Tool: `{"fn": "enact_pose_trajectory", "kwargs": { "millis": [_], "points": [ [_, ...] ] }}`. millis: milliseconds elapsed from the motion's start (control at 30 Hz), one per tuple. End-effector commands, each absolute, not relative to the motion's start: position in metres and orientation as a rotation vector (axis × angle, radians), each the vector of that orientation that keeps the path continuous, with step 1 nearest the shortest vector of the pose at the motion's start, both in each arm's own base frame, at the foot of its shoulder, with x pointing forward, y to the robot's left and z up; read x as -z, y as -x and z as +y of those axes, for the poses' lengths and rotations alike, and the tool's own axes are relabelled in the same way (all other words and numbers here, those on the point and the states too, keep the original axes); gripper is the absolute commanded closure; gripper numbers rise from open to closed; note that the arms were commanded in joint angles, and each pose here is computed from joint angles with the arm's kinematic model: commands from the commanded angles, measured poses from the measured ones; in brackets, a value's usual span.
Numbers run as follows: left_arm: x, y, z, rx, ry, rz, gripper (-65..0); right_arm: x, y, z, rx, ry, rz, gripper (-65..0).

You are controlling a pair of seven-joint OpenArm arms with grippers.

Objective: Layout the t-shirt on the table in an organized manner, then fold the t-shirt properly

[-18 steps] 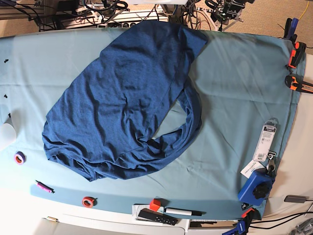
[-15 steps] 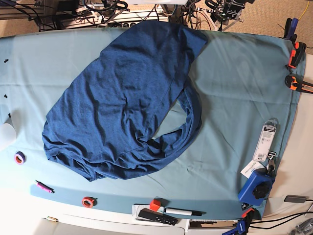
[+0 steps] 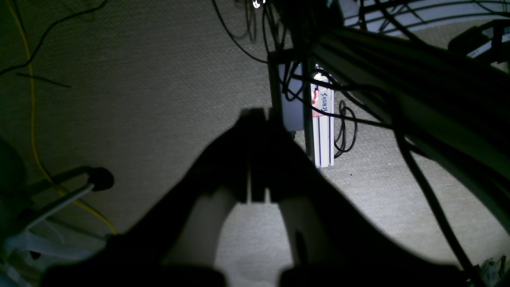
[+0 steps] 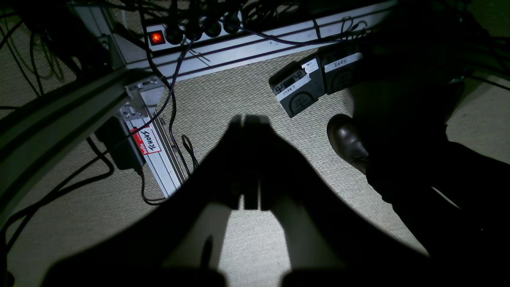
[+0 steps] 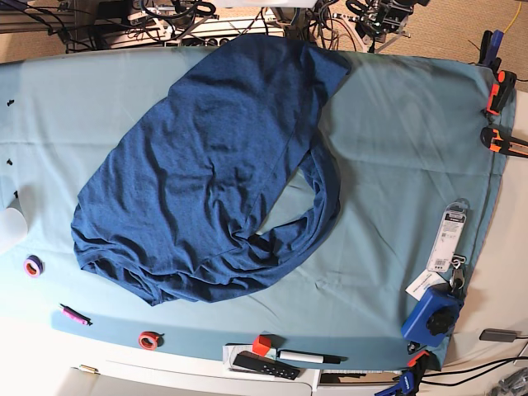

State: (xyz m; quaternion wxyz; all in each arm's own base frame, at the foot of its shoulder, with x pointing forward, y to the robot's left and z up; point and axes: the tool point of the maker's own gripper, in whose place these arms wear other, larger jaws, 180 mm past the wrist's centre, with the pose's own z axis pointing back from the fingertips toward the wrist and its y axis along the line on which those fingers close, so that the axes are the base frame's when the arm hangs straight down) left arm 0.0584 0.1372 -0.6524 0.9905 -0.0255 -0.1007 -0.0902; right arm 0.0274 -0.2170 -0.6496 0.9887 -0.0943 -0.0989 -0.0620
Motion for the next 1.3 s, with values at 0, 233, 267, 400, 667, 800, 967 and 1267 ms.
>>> {"fn": "enact_pose_trajectory", "kwargs": {
  "millis": [0,233,267,400,667,800,967,1267],
  "points": [
    [0.652,-0.063,0.144,0.183,0.024,-0.219,0.0,0.648,-0.030,-0.222,0.118,0.201,-0.215,0.0],
    [0.648,-0.066,0.150,0.178,-0.019,-0.247,0.0,0.647,-0.026,-0.222,0.115,0.206,-0.219,0.0],
    [0.647,-0.063,0.151,0.179,-0.018,-0.249,0.0,0.646,-0.023,-0.223,0.113,0.211,-0.226,0.0],
    [0.639,-0.051,0.157,0.162,-0.011,-0.273,0.0,0.634,-0.014,-0.230,0.094,0.256,-0.306,0.0],
    [0.602,-0.025,0.187,0.180,-0.037,-0.348,0.0,0.598,0.013,-0.242,0.043,0.269,-0.397,0.0],
    [0.571,-0.015,0.193,0.243,-0.013,-0.365,0.0,0.568,0.030,-0.247,0.017,0.304,-0.443,0.0],
    [0.514,-0.023,0.188,0.321,0.043,-0.450,0.0,0.523,0.033,-0.249,-0.013,0.332,-0.529,0.0],
    [0.410,-0.076,0.183,0.424,0.078,-0.618,0.0,0.445,0.008,-0.239,-0.147,0.396,-0.701,0.0]
  ]
}}
